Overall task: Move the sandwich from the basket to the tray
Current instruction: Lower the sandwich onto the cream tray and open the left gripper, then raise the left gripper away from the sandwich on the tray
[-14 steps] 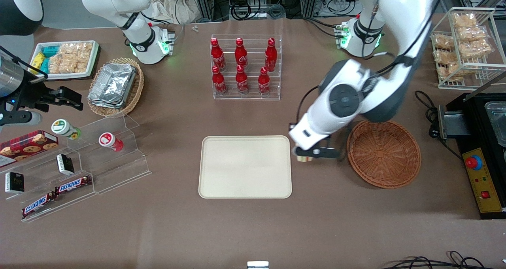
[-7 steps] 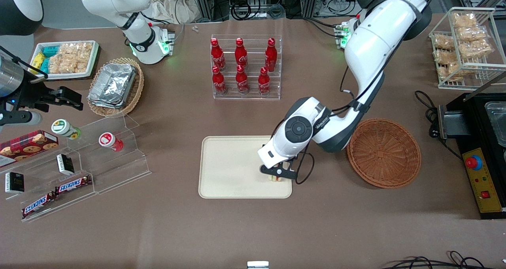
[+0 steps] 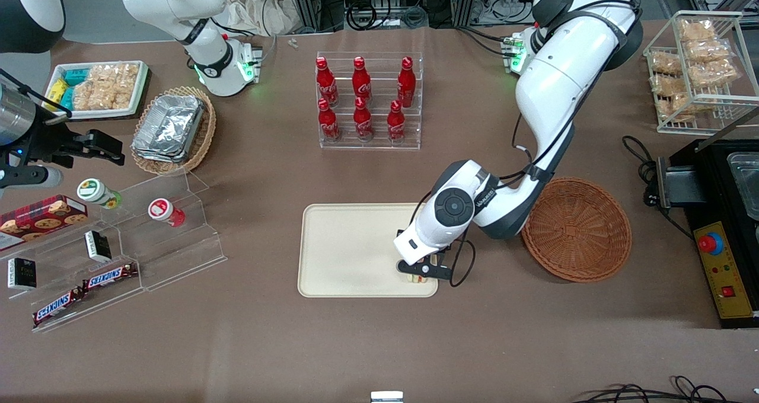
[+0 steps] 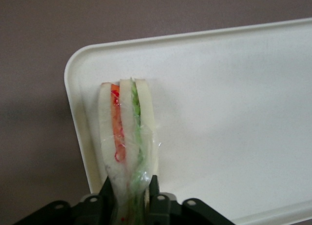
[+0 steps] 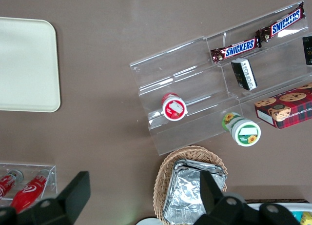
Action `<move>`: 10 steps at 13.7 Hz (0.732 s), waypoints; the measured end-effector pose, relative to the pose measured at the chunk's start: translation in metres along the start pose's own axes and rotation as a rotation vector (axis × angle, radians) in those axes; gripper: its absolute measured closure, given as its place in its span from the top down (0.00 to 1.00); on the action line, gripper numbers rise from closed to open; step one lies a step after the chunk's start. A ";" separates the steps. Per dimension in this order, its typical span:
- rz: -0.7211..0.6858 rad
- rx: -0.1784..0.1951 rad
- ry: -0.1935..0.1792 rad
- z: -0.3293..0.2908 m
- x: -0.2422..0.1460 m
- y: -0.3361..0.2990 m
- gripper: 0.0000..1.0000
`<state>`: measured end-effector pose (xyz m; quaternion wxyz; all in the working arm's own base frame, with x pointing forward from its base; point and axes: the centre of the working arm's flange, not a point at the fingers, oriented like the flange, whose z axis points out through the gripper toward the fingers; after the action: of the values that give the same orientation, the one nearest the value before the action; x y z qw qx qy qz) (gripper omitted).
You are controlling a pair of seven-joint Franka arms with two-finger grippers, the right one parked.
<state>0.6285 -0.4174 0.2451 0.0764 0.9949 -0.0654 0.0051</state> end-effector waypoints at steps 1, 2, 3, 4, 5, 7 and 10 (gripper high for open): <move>-0.017 0.004 -0.015 -0.003 0.000 0.000 0.52; -0.032 0.011 -0.051 -0.009 -0.002 -0.001 0.63; -0.045 0.022 -0.095 -0.021 -0.005 -0.001 0.71; -0.052 0.039 -0.133 -0.039 -0.008 -0.001 0.82; -0.052 0.062 -0.161 -0.063 -0.012 -0.001 0.91; -0.059 0.130 -0.184 -0.127 -0.021 -0.008 1.00; -0.136 0.235 -0.162 -0.232 -0.033 -0.049 1.00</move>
<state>0.6018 -0.3293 0.4665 -0.0461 0.9963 -0.0030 -0.0728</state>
